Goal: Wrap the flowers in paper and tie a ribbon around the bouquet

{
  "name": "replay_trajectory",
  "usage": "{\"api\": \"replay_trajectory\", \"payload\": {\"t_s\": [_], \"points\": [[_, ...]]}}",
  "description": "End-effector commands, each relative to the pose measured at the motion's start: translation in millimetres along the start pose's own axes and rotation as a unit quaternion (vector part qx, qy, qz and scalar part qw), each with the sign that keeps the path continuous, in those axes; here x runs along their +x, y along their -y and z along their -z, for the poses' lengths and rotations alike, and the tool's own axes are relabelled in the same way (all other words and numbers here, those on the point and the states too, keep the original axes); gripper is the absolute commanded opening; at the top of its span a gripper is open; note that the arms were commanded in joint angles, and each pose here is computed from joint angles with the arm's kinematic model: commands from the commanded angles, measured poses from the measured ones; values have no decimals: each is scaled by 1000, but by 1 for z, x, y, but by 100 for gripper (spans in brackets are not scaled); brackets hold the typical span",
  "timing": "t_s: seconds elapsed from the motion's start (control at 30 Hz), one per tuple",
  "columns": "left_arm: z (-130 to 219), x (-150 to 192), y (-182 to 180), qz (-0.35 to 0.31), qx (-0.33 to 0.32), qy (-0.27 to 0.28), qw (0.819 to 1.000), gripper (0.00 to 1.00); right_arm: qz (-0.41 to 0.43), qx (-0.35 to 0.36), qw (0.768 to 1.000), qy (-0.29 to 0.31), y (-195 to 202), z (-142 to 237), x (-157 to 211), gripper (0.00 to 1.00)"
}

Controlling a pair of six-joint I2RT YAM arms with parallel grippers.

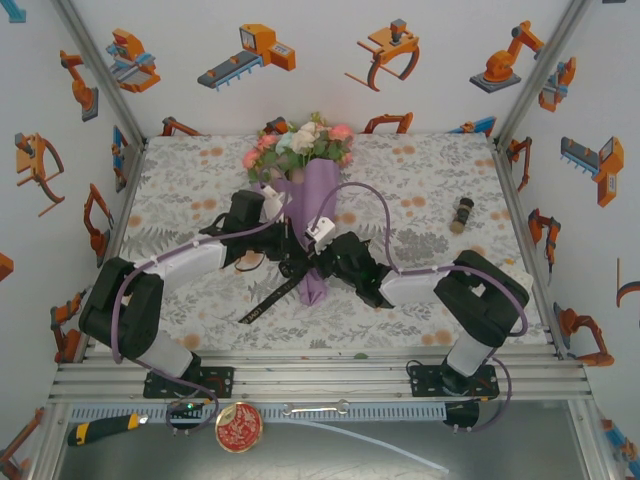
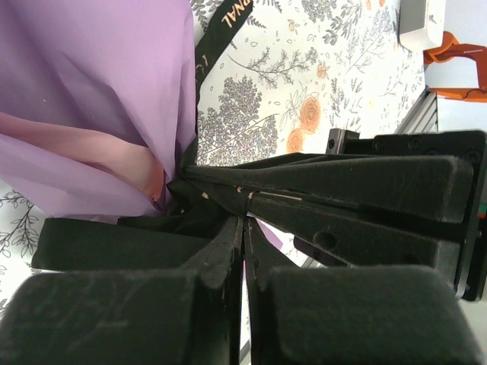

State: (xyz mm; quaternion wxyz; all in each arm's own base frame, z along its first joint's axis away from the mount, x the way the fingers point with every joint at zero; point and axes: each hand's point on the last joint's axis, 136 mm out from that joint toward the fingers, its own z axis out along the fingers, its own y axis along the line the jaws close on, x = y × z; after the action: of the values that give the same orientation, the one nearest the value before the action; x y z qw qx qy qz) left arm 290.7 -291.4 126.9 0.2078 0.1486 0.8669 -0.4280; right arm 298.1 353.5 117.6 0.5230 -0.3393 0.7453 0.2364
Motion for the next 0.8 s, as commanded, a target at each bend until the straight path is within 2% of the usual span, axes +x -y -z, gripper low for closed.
{"api": "replay_trajectory", "payload": {"t_s": [0.0, 0.07, 0.17, 0.23, 0.33, 0.43, 0.5, 0.6, 0.77], "points": [[2, 14, 14, -4, 33, -14, 999, 17, -27, 4, 998, 60, 11, 8, -26, 0], [2, 19, 10, 1, 27, -16, 999, 31, -24, -4, 998, 59, 8, 10, -24, 0], [19, 5, 14, -13, 24, 29, 999, 44, -17, -11, 999, 51, 6, 13, -16, 0], [34, -10, 21, -32, 17, 60, 998, 48, -12, -14, 999, 46, 5, 15, -11, 0], [45, -24, 26, -57, -6, 70, 996, 50, 4, -24, 999, 44, 1, 19, -8, 0], [39, -34, 8, -45, -55, 62, 996, 47, 21, -27, 998, 47, -1, 22, -9, 0], [30, -39, -2, -37, -69, 49, 996, 37, 27, -29, 998, 50, -1, 23, -11, 0], [14, -43, -10, -33, -72, 30, 996, 26, 33, -29, 998, 53, -1, 24, -13, 0], [-8, -27, -28, -37, -78, -16, 996, 17, 37, -25, 997, 56, 0, 26, -15, 0]]}}
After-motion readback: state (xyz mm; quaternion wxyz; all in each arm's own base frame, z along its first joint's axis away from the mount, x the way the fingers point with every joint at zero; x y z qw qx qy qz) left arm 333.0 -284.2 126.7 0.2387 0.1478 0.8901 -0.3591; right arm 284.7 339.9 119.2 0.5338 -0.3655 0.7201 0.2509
